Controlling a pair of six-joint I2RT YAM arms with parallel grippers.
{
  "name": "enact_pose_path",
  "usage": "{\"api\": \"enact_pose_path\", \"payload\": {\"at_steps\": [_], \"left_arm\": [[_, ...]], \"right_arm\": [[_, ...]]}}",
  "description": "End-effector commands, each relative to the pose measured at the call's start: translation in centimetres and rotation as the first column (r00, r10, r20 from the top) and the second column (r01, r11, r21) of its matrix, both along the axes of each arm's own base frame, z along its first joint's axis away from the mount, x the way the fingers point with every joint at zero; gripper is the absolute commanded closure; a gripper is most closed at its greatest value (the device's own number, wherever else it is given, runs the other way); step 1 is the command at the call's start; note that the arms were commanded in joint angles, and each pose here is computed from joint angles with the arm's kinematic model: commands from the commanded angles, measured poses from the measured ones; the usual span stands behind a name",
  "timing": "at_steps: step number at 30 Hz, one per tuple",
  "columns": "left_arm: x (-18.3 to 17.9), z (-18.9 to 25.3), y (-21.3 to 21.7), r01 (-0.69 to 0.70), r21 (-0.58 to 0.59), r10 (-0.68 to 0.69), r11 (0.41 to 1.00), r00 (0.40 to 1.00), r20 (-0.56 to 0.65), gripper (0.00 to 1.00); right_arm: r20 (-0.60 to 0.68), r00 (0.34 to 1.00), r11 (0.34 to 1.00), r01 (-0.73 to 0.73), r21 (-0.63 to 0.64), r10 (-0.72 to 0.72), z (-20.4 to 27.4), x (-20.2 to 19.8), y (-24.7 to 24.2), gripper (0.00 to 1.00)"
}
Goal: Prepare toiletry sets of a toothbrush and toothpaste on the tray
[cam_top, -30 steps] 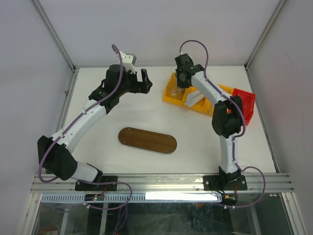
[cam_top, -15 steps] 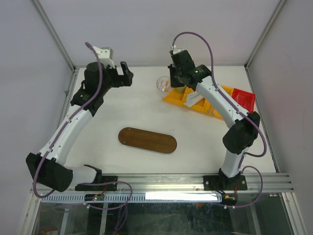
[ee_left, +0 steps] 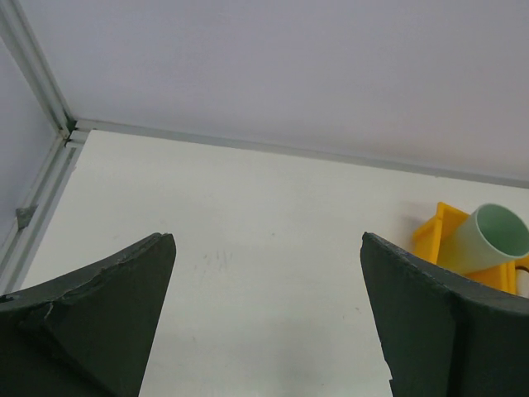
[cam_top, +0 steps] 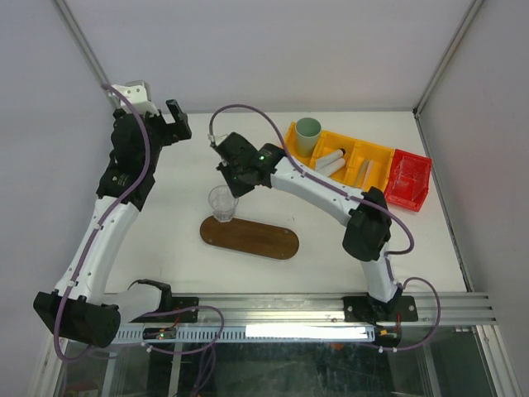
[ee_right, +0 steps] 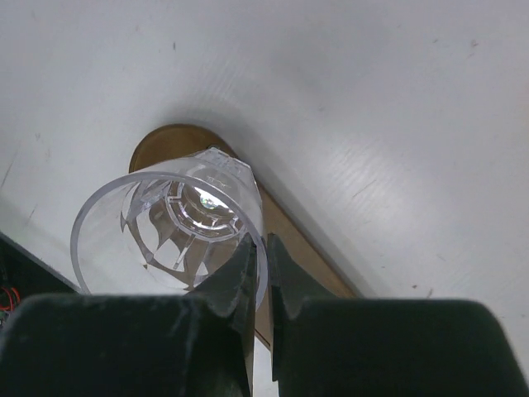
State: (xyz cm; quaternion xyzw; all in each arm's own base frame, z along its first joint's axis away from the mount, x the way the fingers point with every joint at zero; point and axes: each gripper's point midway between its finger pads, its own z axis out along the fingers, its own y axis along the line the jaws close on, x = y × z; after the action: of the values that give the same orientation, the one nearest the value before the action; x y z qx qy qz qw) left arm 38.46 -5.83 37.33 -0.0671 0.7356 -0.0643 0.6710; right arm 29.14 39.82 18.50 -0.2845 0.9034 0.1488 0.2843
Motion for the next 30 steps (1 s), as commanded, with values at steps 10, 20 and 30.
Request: {"api": "enact_pose_path", "payload": {"at_steps": [10,20,30], "left_arm": [[-4.1,4.8,7.4,-0.322,-0.085,0.333,0.943,0.922,0.197,0.01],[-5.8,5.7,8.6,-0.346,-0.129,0.369,0.929,0.893,0.257,0.01],[-5.6,5.7,8.5,-0.332,-0.127,0.355,0.935,0.899,0.258,0.01]], "right_arm": [[-0.050,0.996,0.997,-0.073,0.040,0.075,-1.5,-2.9,4.9,1.00],[-0.031,0.997,0.997,-0.075,0.020,0.075,-2.2,-3.1,6.2,1.00],[-0.026,0.997,0.997,-0.075,0.006,0.075,-2.9,-3.1,6.9,1.00]]}}
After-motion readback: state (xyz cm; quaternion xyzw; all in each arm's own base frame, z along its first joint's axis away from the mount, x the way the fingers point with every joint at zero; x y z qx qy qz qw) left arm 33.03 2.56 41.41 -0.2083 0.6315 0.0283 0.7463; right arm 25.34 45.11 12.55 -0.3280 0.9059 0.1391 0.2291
